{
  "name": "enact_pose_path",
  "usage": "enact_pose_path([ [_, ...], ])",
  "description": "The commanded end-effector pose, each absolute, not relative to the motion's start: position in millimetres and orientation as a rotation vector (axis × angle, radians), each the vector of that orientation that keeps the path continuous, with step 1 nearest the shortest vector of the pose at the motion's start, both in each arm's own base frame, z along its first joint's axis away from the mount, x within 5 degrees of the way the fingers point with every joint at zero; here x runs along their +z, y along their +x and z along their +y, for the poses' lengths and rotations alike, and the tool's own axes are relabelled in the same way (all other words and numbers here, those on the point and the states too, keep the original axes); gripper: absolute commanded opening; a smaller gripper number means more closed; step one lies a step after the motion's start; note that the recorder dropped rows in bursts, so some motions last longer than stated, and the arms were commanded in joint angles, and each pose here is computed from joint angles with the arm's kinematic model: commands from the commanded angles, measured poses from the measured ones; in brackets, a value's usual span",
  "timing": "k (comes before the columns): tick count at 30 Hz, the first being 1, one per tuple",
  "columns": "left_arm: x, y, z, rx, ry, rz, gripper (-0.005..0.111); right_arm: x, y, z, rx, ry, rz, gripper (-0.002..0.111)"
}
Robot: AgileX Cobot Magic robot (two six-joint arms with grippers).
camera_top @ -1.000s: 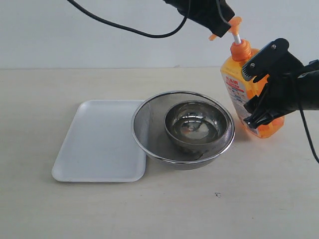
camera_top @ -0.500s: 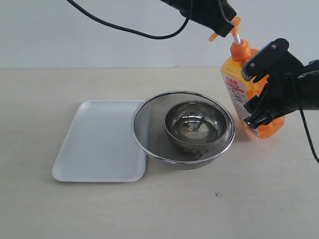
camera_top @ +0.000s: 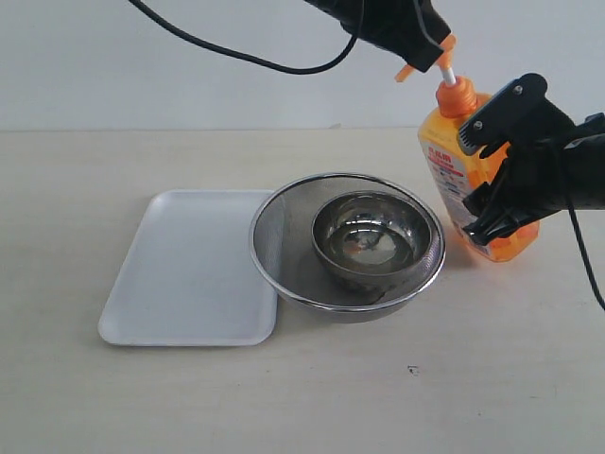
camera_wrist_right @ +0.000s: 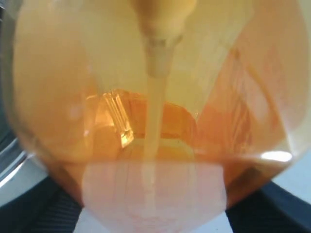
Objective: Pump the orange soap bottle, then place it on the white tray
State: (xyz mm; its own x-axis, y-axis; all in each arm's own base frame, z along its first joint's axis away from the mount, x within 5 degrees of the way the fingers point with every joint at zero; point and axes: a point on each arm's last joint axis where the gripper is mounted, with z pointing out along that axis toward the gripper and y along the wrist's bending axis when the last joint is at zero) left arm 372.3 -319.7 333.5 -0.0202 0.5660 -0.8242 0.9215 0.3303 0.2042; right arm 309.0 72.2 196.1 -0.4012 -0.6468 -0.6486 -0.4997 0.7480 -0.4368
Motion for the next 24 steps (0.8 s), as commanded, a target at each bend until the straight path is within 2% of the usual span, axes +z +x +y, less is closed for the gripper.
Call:
enact_pose_path([
  [1, 325.4, 368.6, -319.7, -0.517, 1.410, 1.741, 0.005, 199.9, 311.4, 72.1, -0.232, -0.854, 2.060, 0.000],
  [13, 323.8, 366.8, -319.2, -0.524, 1.435, 1.752, 0.005, 199.7, 311.3, 72.1, -0.232, -0.857, 2.060, 0.000],
  [24, 308.8, 368.1, -317.1, -0.490, 1.492, 1.831, 0.005, 199.7, 311.3, 72.1, -0.232, -0.857, 2.060, 0.000],
])
